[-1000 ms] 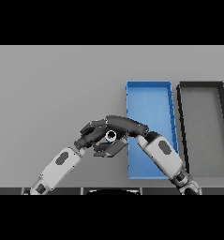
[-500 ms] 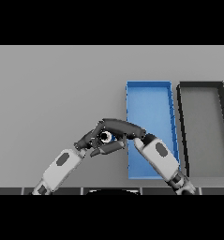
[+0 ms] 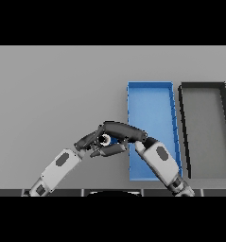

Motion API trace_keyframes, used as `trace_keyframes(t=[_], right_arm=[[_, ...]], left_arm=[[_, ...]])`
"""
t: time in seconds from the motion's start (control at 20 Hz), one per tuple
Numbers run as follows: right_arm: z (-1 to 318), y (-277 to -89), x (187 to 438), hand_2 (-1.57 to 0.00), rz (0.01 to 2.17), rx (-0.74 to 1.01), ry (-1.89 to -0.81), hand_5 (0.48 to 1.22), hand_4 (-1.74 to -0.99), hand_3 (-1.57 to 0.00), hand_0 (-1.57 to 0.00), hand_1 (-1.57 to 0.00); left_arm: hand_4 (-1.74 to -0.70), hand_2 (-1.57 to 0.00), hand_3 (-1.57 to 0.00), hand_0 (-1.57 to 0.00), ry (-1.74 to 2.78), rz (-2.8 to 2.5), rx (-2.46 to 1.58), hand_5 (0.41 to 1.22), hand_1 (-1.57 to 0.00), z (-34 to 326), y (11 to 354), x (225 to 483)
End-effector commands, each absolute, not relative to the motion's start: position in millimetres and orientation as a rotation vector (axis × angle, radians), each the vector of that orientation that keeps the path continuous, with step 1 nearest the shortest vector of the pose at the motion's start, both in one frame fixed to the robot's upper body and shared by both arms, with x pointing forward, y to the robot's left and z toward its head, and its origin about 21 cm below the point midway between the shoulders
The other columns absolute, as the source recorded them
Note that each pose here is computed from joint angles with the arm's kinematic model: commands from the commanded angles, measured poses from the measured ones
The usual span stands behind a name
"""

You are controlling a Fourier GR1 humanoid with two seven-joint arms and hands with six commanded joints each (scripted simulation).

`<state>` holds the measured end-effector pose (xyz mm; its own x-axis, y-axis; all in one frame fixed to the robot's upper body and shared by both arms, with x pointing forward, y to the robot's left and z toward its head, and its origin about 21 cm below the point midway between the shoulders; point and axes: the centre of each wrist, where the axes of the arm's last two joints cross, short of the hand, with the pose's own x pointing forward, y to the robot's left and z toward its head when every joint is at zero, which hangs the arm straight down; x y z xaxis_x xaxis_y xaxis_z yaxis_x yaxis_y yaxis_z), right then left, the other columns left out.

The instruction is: Pick up the blue pipe and place it into the blue bin.

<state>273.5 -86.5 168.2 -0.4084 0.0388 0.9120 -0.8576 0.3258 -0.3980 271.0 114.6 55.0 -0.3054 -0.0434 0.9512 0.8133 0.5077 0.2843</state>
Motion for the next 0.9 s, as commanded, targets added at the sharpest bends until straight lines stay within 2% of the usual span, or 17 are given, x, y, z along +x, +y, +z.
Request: trace_keyframes(t=[0.0, 0.15, 0.25, 0.35, 0.5, 0.55, 0.7, 0.85], right_arm=[[170, -85.3, 272, -1.56, 1.216, 0.75, -1.676, 1.206, -1.482, -1.56, -1.56, -1.56], [171, -81.9, 271, -1.57, 1.204, 0.748, -1.665, 1.214, -1.484, -1.56, -1.57, -1.57], [171, -84.6, 270, -1.57, 1.201, 0.759, -1.674, 1.216, -1.484, -1.57, -1.57, -1.57], [170, -83.9, 274, -1.57, 1.183, 0.757, -1.689, 1.218, -1.485, -1.57, -1.57, -1.57], [168, -87.2, 272, -1.57, 1.184, 0.765, -1.705, 1.219, -1.485, -1.57, -1.57, -1.57], [172, -83.1, 271, -1.57, 1.185, 0.746, -1.689, 1.22, -1.487, -1.57, -1.57, -1.57], [174, -85.0, 273, -1.57, 1.157, 0.757, -1.697, 1.22, -1.491, -1.57, -1.57, -1.57], [180, -83.0, 276, -1.57, 1.046, 0.899, -1.624, 1.221, -1.492, -1.57, -1.57, -1.57]], left_arm=[[-1.11, -0.42, -0.17, -0.5, -1.66, -1.004, -0.652, 1.184, -0.41, 56, 122, 272], [-0.95, -0.21, -0.09, -0.26, -1.69, -1.014, -0.608, 0.964, -0.21, 53, 122, 272], [-0.88, -0.14, -0.05, -0.16, -1.652, -1.003, -0.556, 0.842, -0.13, 50, 118, 274], [-0.84, -0.09, -0.03, -0.1, -1.653, -1.001, -0.528, 0.754, -0.09, 51, 123, 278], [-0.83, -0.04, -0.02, -0.05, -1.641, -0.983, -0.552, 0.659, -0.04, 48, 123, 273], [-0.84, -0.04, -0.01, -0.04, -1.633, -0.955, -0.56, 0.636, -0.03, 49, 122, 272], [-0.87, -0.02, -0.01, -0.02, -1.56, -0.927, -0.516, 0.612, -0.02, 49, 125, 269], [-0.88, -0.01, 0.0, -0.01, -1.548, -0.936, -0.487, 0.572, -0.01, 49, 125, 271]])
